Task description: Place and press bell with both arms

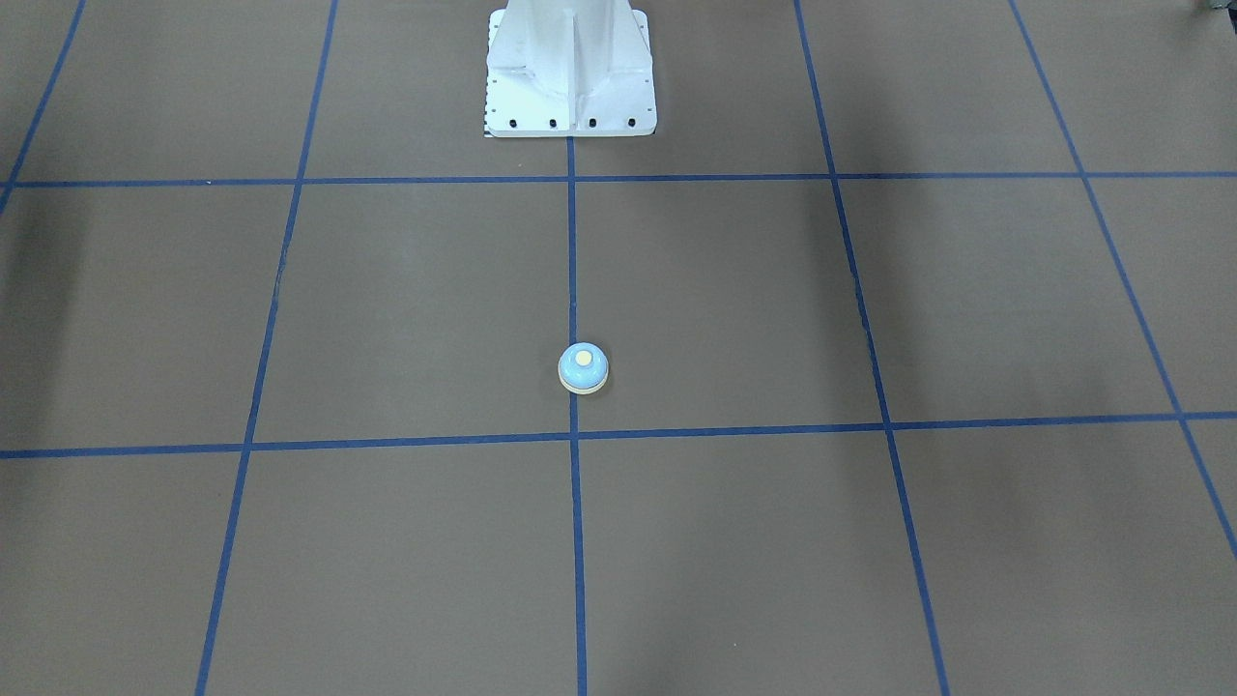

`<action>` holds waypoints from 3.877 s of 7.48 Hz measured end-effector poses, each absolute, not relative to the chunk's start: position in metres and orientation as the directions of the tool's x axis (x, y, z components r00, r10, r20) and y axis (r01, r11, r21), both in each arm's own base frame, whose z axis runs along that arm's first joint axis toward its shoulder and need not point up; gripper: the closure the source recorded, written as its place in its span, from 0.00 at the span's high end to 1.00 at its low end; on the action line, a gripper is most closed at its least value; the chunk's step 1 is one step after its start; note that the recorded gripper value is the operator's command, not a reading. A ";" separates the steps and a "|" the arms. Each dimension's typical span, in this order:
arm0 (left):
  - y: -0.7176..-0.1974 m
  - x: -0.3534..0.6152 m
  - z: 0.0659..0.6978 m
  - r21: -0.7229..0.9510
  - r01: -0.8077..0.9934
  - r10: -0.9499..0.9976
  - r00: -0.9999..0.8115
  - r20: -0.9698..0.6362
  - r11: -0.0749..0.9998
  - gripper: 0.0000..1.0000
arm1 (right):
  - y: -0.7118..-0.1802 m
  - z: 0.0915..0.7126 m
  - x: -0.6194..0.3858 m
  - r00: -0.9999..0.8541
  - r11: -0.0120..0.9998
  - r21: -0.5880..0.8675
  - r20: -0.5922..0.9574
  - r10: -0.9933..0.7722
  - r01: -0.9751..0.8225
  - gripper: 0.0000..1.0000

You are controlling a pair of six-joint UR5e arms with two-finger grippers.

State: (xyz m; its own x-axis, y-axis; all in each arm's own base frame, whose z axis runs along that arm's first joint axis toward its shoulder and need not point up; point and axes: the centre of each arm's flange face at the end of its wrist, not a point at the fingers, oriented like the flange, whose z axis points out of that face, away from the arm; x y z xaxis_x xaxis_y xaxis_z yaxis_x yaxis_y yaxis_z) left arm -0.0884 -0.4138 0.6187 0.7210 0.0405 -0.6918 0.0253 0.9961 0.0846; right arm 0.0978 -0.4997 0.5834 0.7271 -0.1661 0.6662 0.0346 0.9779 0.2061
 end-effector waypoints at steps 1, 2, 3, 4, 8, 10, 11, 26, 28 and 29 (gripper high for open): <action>-0.414 -0.088 0.618 0.086 0.025 0.042 0.721 -0.692 0.996 1.00 | -0.482 0.591 0.104 0.732 0.982 0.186 0.666 -0.141 0.020 1.00; -0.414 -0.088 0.618 0.087 0.025 0.043 0.721 -0.692 0.996 1.00 | -0.473 0.593 0.103 0.734 0.985 0.173 0.667 -0.128 0.015 1.00; -0.414 -0.088 0.617 0.088 0.025 0.043 0.721 -0.692 0.996 1.00 | -0.471 0.592 0.097 0.734 0.986 0.164 0.667 -0.125 0.018 1.00; -0.414 -0.088 0.617 0.089 0.025 0.044 0.721 -0.692 0.996 1.00 | -0.473 0.591 0.085 0.736 0.987 0.155 0.665 -0.126 0.029 1.00; -0.414 -0.088 0.616 0.093 0.023 0.047 0.721 -0.692 0.995 1.00 | -0.482 0.588 0.048 0.771 0.983 0.155 0.611 -0.177 0.103 1.00; -0.414 -0.088 0.616 0.097 0.018 0.054 0.721 -0.691 0.995 1.00 | -0.481 0.588 0.047 0.769 0.982 0.158 0.612 -0.182 0.107 1.00; -0.415 -0.088 0.616 0.100 0.017 0.057 0.721 -0.690 0.995 1.00 | -0.481 0.587 0.046 0.766 0.981 0.159 0.615 -0.184 0.108 1.00; -0.419 -0.089 0.610 0.152 0.015 0.094 0.724 -0.684 0.988 1.00 | -0.471 0.577 0.043 0.723 0.973 0.195 0.653 -0.225 0.127 1.00; -0.418 -0.089 0.610 0.152 0.015 0.094 0.723 -0.684 0.988 1.00 | -0.469 0.569 0.043 0.722 0.969 0.211 0.651 -0.235 0.126 1.00; -0.418 -0.089 0.609 0.153 0.015 0.095 0.723 -0.684 0.988 1.00 | -0.469 0.565 0.043 0.721 0.968 0.217 0.651 -0.239 0.126 1.00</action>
